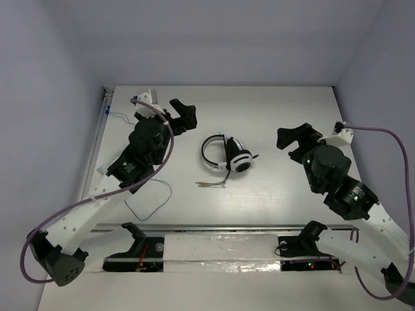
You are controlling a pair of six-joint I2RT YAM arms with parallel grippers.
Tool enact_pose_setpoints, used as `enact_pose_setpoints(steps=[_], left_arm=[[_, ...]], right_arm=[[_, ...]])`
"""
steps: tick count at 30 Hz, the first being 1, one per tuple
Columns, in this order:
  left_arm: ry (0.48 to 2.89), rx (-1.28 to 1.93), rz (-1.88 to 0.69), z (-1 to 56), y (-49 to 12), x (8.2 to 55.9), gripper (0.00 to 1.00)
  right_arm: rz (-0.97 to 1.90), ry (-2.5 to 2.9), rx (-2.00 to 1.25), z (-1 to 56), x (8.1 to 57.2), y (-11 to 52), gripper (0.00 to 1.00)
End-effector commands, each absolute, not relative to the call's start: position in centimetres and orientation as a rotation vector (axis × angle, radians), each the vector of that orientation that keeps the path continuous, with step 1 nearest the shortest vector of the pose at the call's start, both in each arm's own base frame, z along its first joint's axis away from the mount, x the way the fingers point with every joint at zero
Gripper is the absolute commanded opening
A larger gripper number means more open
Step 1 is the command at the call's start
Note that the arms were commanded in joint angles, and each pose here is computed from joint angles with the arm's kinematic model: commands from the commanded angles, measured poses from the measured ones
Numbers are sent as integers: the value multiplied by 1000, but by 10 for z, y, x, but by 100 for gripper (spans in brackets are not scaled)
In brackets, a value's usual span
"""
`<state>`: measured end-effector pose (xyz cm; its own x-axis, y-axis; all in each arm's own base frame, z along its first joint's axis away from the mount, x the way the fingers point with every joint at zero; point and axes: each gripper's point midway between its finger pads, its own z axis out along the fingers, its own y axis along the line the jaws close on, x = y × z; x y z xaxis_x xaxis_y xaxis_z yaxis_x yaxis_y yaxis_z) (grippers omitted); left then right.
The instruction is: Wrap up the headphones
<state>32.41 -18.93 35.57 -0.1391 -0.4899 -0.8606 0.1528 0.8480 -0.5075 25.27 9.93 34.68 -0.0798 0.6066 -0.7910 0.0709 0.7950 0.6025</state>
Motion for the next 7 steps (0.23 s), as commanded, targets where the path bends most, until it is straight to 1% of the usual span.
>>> enact_pose_setpoints(steps=[1, 3, 7], left_arm=[[1623, -200, -542, 376, -176, 304, 99], [1606, -186, -536, 386, -168, 295, 99], [1612, -143, -541, 388, -165, 285, 99]], right_arm=[[418, 1620, 560, 346, 243, 82, 100], [435, 1604, 540, 350, 241, 81, 100], [445, 1585, 551, 354, 241, 81, 100]])
